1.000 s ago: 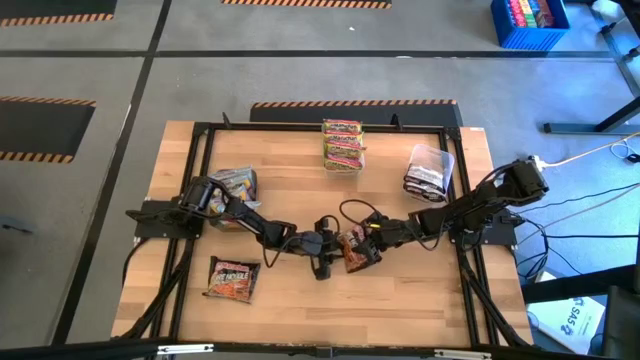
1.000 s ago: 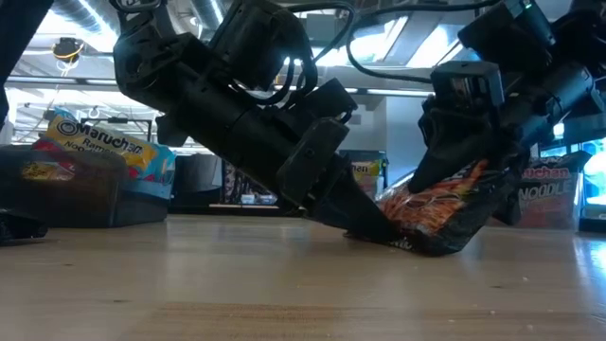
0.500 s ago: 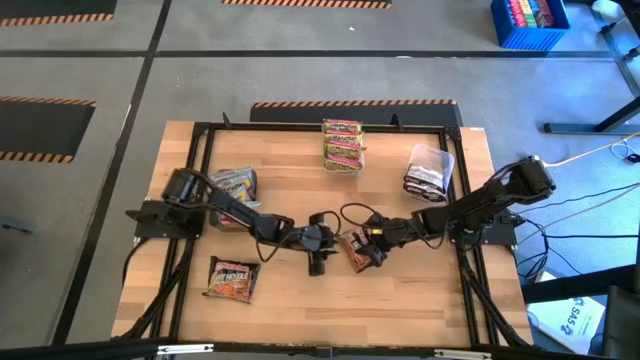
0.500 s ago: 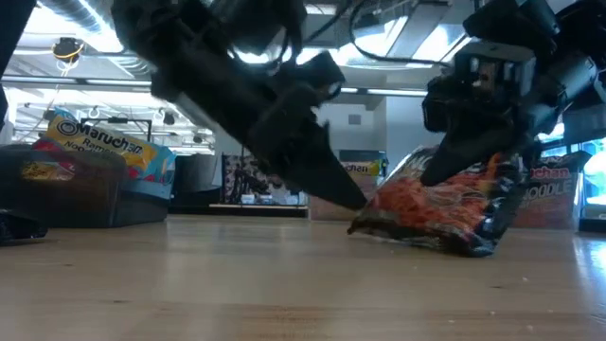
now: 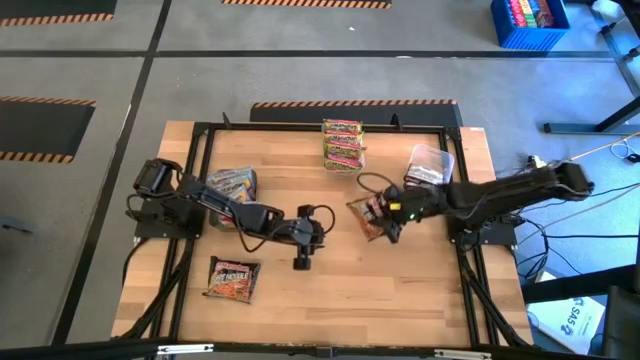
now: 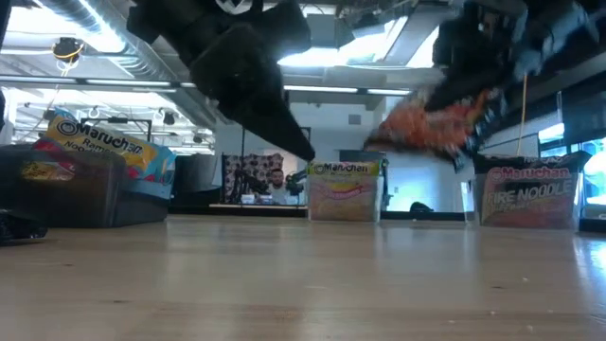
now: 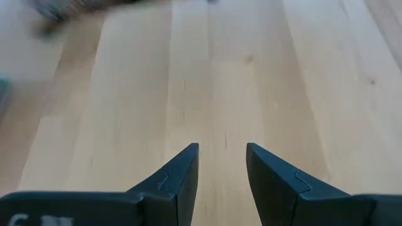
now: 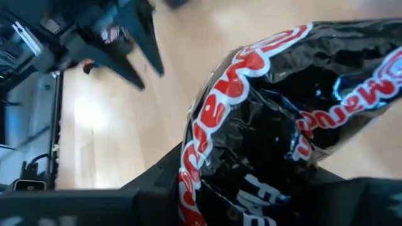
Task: Sort Maruchan noodles
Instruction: Put the right black noodle pack into the bottom transparent bin
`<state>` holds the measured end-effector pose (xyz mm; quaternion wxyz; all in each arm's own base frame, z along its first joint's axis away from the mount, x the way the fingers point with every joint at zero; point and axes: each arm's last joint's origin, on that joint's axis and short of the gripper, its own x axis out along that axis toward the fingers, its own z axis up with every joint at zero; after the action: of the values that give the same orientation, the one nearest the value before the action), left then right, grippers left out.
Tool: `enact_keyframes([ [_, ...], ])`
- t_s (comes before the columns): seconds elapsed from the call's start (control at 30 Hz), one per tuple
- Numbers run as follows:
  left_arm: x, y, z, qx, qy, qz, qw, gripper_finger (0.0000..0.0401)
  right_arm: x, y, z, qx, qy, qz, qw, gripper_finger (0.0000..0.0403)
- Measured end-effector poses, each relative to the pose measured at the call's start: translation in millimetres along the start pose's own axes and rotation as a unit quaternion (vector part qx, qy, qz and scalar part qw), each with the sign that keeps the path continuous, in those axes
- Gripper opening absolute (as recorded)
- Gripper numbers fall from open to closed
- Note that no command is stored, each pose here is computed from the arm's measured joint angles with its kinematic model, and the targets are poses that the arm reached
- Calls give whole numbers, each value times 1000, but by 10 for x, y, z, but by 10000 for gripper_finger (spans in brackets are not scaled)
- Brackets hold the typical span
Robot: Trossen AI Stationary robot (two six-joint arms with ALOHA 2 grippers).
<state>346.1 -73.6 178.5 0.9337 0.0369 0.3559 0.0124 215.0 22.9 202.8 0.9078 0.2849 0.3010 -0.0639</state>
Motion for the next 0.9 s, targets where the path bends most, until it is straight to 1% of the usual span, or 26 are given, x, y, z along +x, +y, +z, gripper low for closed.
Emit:
enact_keyframes([
  [0.03, -1, 5, 7, -1, -3, 0, 1000, 127, -81, 22, 82, -13, -3, -8, 1000, 138],
  [0.1, 0, 19, 8, -1, -1, 2, 1000, 127, -259, 53, 257, -43, -2, -40, 998, 138],
  [0.17, 6, 45, -4, -2, 6, 5, 1000, 127, -442, 54, 412, -74, 10, -97, 992, 138],
  [0.2, 8, 56, -4, -3, 6, 7, 1000, 127, -547, 45, 491, -89, 19, -133, 987, 138],
  [0.27, 12, 80, -10, -5, 11, 10, 1000, 127, -749, 47, 660, -118, 25, -197, 973, 138],
  [0.37, 19, 119, -13, -8, 14, 14, 1000, 127, -1024, -31, 817, -157, 56, -297, 940, 138],
  [0.43, 23, 141, -13, -10, 15, 16, 1000, 127, -1147, -104, 887, -173, 73, -346, 919, 138],
  [0.5, 27, 161, -12, -8, 15, 18, 1000, 127, -1224, -212, 908, -177, 98, -382, 902, 138],
  [0.57, 29, 172, -11, -3, 15, 17, 1000, 127, -1256, -347, 903, -174, 130, -402, 890, 138],
  [0.63, 30, 176, -11, -1, 15, 18, 1000, 127, -1262, -496, 866, -171, 165, -411, 880, 138],
  [0.77, 32, 189, -10, -2, 16, 18, 1000, 127, -1176, -757, 760, -184, 233, -384, 875, 138],
  [0.9, 32, 191, -10, -3, 16, 18, 1000, 127, -1062, -941, 635, -202, 286, -358, 865, 138],
])
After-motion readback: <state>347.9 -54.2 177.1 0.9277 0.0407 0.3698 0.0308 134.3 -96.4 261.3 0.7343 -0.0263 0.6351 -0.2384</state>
